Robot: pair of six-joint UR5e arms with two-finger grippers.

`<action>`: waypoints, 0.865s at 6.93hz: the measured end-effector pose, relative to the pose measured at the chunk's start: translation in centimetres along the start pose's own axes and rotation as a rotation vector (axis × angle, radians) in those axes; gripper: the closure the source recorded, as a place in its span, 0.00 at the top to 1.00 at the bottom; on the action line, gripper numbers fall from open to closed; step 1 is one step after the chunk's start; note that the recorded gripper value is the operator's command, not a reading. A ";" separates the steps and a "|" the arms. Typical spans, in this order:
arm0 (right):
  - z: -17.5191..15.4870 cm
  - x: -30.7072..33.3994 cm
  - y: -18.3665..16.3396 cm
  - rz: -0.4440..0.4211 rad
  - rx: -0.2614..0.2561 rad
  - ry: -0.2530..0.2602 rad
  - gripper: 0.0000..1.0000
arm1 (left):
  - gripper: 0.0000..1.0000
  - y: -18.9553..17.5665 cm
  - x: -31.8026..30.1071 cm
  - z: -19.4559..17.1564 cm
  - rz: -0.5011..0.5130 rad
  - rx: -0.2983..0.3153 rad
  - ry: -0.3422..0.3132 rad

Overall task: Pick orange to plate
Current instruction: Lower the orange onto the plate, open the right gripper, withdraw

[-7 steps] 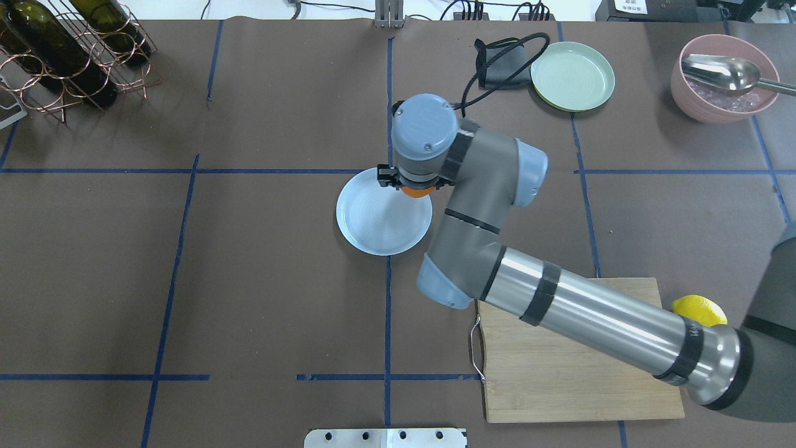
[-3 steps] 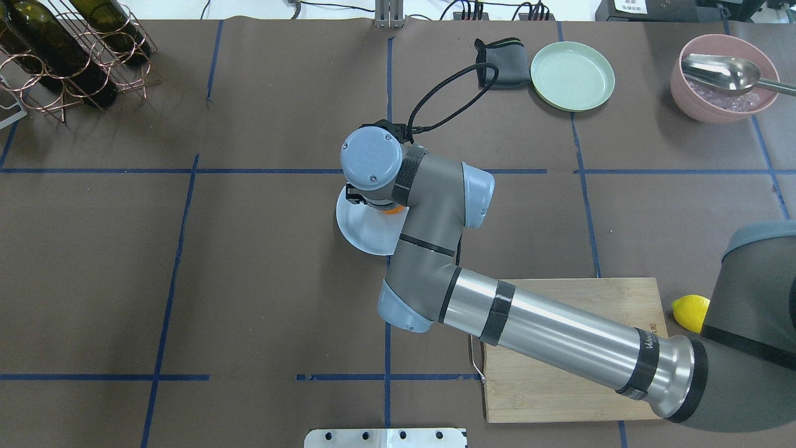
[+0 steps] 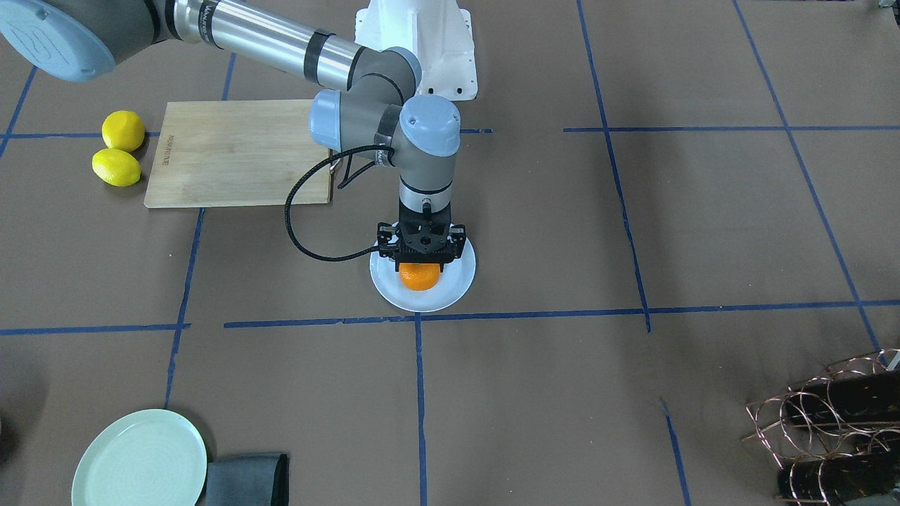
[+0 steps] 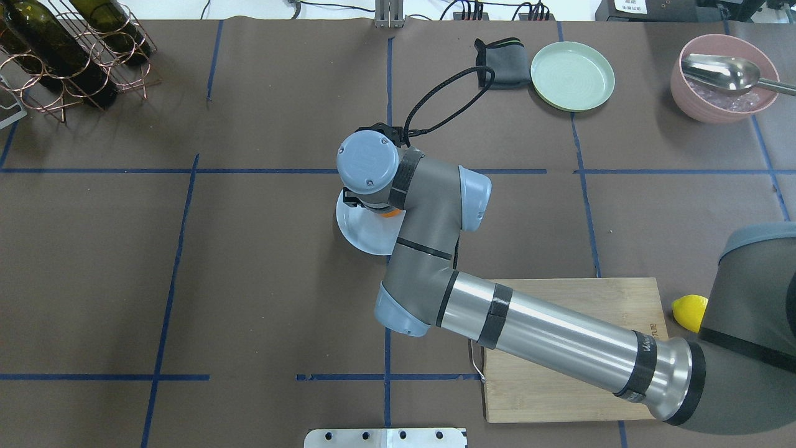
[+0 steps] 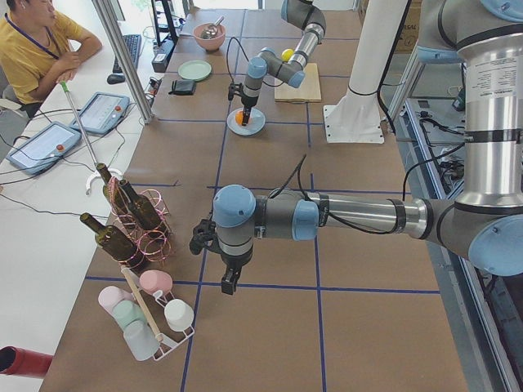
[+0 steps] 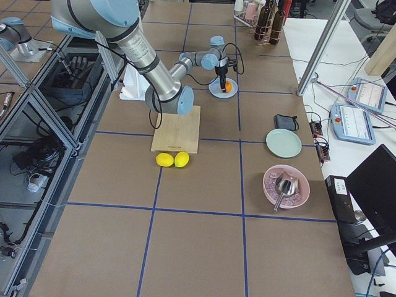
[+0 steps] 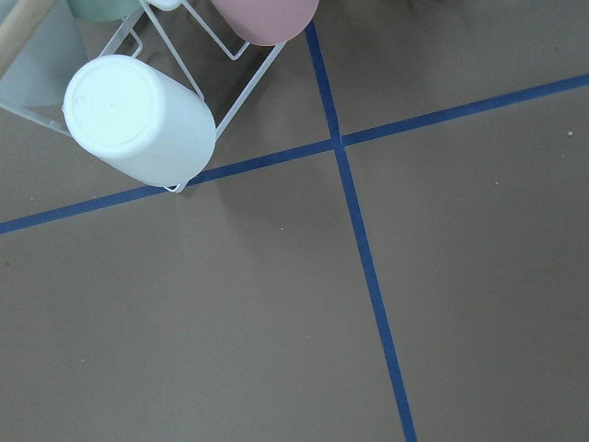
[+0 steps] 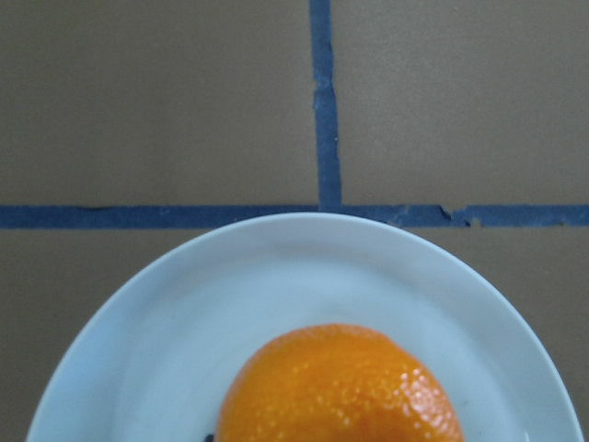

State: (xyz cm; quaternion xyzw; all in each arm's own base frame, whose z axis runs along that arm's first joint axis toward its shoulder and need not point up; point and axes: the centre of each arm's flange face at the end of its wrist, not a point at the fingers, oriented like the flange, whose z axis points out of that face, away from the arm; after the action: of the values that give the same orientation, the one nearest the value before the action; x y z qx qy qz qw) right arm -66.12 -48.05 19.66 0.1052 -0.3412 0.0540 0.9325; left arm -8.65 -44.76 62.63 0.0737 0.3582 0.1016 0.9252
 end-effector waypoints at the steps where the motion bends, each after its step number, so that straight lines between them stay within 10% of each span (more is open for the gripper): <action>1: -0.7 0.0 -0.4 -0.008 0.004 -0.012 1.00 | 1.00 0.0 0.0 0.0 -0.001 0.000 0.002; 6: -11.7 21.6 -15.5 -0.210 -0.075 -0.053 1.00 | 1.00 0.1 0.0 0.1 -0.016 -0.005 0.008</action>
State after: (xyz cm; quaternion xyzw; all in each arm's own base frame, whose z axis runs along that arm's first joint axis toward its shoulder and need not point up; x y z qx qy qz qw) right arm -39.68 -59.77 22.48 0.1069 -0.3548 -0.0595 0.9269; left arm -8.65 -44.65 62.73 0.0682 0.3622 0.0955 0.9247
